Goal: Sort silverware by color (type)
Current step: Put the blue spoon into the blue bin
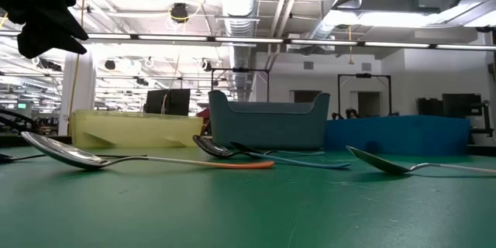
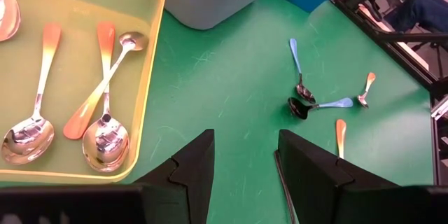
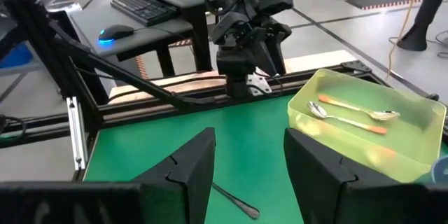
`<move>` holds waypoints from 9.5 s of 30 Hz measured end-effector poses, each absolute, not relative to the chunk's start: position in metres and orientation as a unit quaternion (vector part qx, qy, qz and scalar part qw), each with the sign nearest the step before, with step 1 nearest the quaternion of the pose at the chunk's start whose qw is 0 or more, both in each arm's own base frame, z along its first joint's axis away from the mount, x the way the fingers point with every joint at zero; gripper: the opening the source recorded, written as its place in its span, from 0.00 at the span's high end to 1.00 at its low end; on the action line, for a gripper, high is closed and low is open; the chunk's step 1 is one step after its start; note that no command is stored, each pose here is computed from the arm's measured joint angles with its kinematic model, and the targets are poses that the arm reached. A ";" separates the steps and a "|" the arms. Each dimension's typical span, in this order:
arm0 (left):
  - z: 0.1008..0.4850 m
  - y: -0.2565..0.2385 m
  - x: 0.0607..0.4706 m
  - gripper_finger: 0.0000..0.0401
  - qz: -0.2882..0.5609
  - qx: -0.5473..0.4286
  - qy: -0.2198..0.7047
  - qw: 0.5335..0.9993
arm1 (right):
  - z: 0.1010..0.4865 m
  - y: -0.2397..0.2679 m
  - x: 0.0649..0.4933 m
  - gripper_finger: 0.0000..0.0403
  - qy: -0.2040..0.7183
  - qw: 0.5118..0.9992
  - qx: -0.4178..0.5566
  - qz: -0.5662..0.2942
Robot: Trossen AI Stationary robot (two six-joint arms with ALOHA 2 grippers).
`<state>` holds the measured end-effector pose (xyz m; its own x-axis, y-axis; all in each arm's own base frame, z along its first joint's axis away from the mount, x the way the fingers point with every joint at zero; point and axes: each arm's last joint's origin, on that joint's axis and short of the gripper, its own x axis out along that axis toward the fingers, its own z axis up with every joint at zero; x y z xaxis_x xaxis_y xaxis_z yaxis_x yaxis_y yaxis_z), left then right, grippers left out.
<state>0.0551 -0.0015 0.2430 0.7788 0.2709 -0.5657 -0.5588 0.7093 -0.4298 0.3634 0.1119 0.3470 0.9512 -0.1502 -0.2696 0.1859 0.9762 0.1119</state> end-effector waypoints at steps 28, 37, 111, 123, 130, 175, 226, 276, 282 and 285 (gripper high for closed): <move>0.243 -0.001 0.055 0.64 0.232 -0.302 0.238 0.893 | 0.355 0.113 0.366 0.54 0.085 0.985 0.123 -0.083; 0.243 -0.001 0.055 0.64 0.232 -0.302 0.238 0.893 | 0.368 0.113 0.367 0.54 0.024 0.986 0.149 -0.073; 0.244 0.002 0.055 0.64 0.289 -0.341 0.187 0.875 | 0.372 0.102 0.289 0.54 0.258 0.956 0.103 -0.092; 0.255 0.005 0.059 0.64 0.340 -0.351 0.082 0.869 | 0.364 0.099 0.283 0.54 0.295 0.937 0.139 -0.122; 0.255 0.004 0.059 0.64 0.330 -0.373 0.083 0.863 | 0.361 0.099 0.283 0.54 0.309 0.934 0.125 -0.125; 0.312 -0.012 0.072 0.64 -0.013 -0.276 -0.047 0.960 | 0.355 0.087 0.308 0.54 0.276 0.939 0.145 -0.146; 0.243 -0.018 0.096 0.64 0.104 -0.176 0.264 0.943 | 0.268 0.032 0.325 0.46 0.612 0.788 -0.057 -0.028; 0.284 -0.014 0.126 0.64 0.181 -0.296 -0.004 0.938 | 0.269 0.066 0.373 0.47 0.376 0.896 0.131 -0.199; 0.288 -0.012 0.125 0.64 0.205 -0.310 -0.034 0.928 | 0.263 0.078 0.379 0.47 0.358 0.893 0.189 -0.195; 0.287 -0.012 0.125 0.64 0.208 -0.270 -0.022 0.940 | 0.264 0.086 0.383 0.47 0.347 0.905 0.186 -0.164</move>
